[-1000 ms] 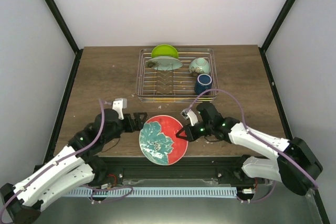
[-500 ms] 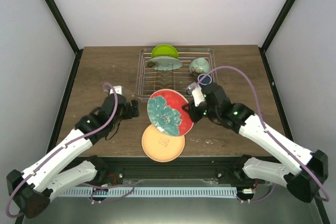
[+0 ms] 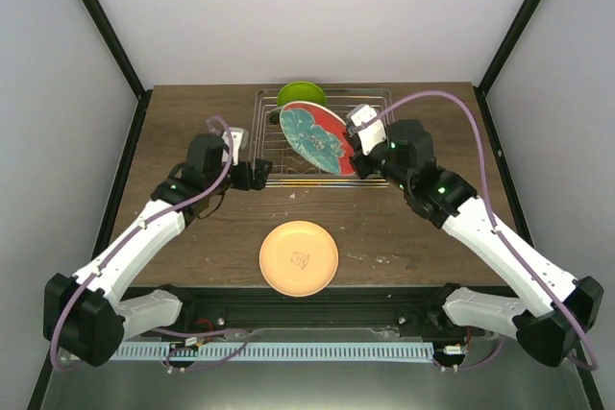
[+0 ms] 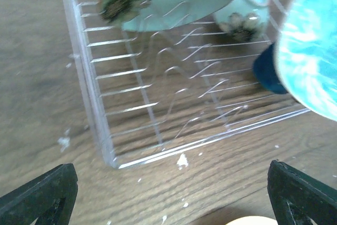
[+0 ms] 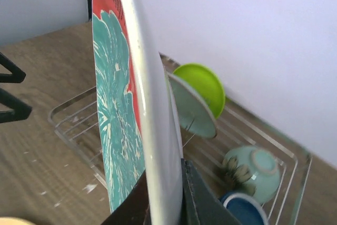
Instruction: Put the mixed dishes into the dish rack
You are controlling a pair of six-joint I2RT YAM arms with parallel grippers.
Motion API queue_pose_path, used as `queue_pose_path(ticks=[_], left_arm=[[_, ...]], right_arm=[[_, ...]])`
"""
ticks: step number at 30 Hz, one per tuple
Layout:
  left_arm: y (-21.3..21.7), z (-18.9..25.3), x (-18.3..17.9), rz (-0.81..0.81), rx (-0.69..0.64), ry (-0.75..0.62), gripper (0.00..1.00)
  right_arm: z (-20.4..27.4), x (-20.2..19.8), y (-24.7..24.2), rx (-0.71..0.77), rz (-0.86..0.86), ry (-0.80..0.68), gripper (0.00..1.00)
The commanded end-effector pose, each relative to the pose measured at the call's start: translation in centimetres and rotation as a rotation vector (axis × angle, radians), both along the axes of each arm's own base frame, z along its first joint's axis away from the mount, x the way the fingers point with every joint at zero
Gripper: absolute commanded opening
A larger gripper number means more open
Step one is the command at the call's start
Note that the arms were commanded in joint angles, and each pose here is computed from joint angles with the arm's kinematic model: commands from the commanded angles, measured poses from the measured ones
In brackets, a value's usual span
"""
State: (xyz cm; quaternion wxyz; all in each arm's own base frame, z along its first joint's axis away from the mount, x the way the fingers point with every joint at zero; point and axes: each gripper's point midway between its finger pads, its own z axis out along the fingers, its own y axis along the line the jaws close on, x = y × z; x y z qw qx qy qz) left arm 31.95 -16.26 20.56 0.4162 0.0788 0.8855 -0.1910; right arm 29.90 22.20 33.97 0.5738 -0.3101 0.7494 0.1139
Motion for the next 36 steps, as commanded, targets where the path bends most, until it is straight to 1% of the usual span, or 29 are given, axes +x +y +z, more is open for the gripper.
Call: queue_pose_path(ticks=[1,2,4,7,10,13,15,18,24,28,30,36], left_arm=[[-3.5,3.7,0.9,-0.23,-0.042,-0.133,1.0],[-3.6,3.7,1.1,-0.242,-0.037,-0.135,1.0],[-3.8,3.7,1.5,-0.265,-0.028,-0.137,1.0],[-3.6,3.6,1.9,-0.279,-0.024,-0.134,1.0],[-3.1,3.5,2.2,-0.276,-0.038,-0.126,1.0],[-2.7,3.3,2.2,-0.271,-0.049,-0.119,1.0],[-2.4,3.1,2.3,-0.261,-0.041,-0.112,1.0],[-2.0,2.8,2.6,-0.249,-0.029,-0.112,1.0],[-1.1,2.3,3.1,-0.231,-0.021,-0.113,1.0],[-0.5,1.9,3.4,-0.215,-0.078,-0.118,1.0],[-0.5,1.4,3.5,-0.211,-0.097,-0.117,1.0],[-0.3,0.2,3.8,-0.191,-0.093,-0.097,1.0]], right_arm=[[10.9,1.0,-0.1,0.099,0.071,-0.492,0.01],[11.7,1.1,-0.3,0.103,0.086,-0.565,0.01],[11.8,1.9,-0.7,0.081,0.117,-0.634,0.01],[10.9,4.2,-0.2,0.027,0.174,-0.626,0.01],[9.3,6.4,0.9,-0.06,0.224,-0.623,0.01],[8.4,8.1,2.0,-0.117,0.27,-0.626,0.01],[8.0,8.6,2.9,-0.143,0.315,-0.639,0.01],[7.5,8.7,3.6,-0.172,0.353,-0.711,0.01],[6.0,8.9,4.2,-0.242,0.374,-0.86,0.01],[4.4,9.0,4.9,-0.325,0.398,-0.995,0.01],[3.3,10.0,5.2,-0.353,0.402,-0.974,0.01],[0.3,12.0,5.9,-0.414,0.424,-0.927,0.01]])
